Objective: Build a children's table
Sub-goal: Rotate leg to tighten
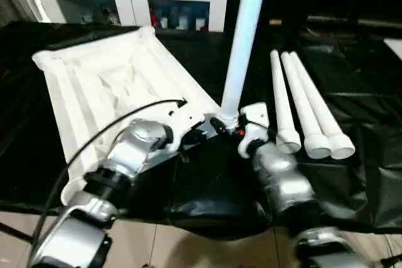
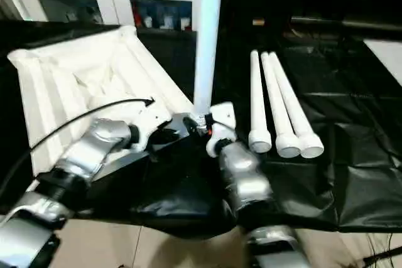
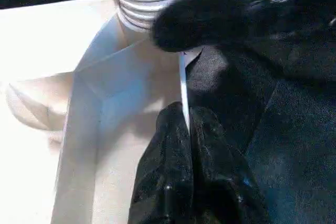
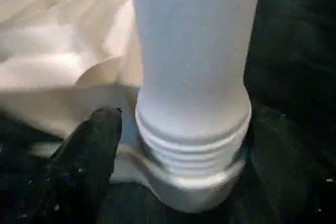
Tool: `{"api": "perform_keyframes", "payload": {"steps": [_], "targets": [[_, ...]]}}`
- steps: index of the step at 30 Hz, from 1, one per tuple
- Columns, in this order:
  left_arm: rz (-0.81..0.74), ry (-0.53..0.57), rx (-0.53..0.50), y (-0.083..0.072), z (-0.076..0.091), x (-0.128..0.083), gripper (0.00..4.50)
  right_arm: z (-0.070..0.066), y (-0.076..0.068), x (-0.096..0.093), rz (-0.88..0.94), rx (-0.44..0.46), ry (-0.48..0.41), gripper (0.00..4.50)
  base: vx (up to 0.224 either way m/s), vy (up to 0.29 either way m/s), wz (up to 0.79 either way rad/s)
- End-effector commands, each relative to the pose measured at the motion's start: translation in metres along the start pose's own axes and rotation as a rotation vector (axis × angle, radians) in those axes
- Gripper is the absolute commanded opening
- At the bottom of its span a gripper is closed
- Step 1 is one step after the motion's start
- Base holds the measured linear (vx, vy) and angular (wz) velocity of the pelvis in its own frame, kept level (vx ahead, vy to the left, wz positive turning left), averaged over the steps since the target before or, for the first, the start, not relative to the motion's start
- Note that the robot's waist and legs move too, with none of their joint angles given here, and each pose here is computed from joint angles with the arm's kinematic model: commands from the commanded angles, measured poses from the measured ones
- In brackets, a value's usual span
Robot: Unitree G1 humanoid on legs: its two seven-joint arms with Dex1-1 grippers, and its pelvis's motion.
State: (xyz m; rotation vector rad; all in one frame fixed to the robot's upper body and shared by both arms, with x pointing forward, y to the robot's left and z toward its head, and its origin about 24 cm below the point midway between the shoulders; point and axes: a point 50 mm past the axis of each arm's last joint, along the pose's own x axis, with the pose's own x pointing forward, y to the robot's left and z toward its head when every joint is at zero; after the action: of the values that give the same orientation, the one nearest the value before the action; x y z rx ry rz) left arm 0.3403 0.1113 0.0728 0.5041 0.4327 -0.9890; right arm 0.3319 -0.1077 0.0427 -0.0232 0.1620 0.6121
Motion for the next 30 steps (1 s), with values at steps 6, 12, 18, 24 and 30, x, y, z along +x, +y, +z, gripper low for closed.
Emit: {"api": "perform_keyframes", "payload": {"steps": [6, 12, 18, 24, 30], "targets": [[-0.118, 0.072, 0.012, -0.009, -0.021, -0.012, 0.00, -0.001, -0.012, -0.019, 0.234, -0.099, 0.043, 3.83, 0.000, 0.000, 0.00], [-0.204, 0.055, 0.013, -0.017, -0.020, -0.016, 0.00, 0.013, -0.016, -0.017, 0.291, -0.089, -0.014, 3.83, 0.000, 0.000, 0.00], [-0.227, 0.058, 0.012, -0.020, -0.021, -0.017, 0.00, 0.013, -0.015, -0.015, 0.337, -0.128, -0.005, 3.83, 0.000, 0.000, 0.00], [-0.226, 0.067, 0.016, -0.018, -0.022, -0.018, 0.00, 0.011, -0.014, -0.009, 0.362, -0.173, 0.030, 3.83, 0.000, 0.000, 0.00], [-0.229, 0.067, 0.017, -0.018, -0.021, -0.018, 0.00, 0.014, -0.016, -0.003, 0.338, -0.136, 0.007, 3.57, 0.000, 0.000, 0.00]]}}
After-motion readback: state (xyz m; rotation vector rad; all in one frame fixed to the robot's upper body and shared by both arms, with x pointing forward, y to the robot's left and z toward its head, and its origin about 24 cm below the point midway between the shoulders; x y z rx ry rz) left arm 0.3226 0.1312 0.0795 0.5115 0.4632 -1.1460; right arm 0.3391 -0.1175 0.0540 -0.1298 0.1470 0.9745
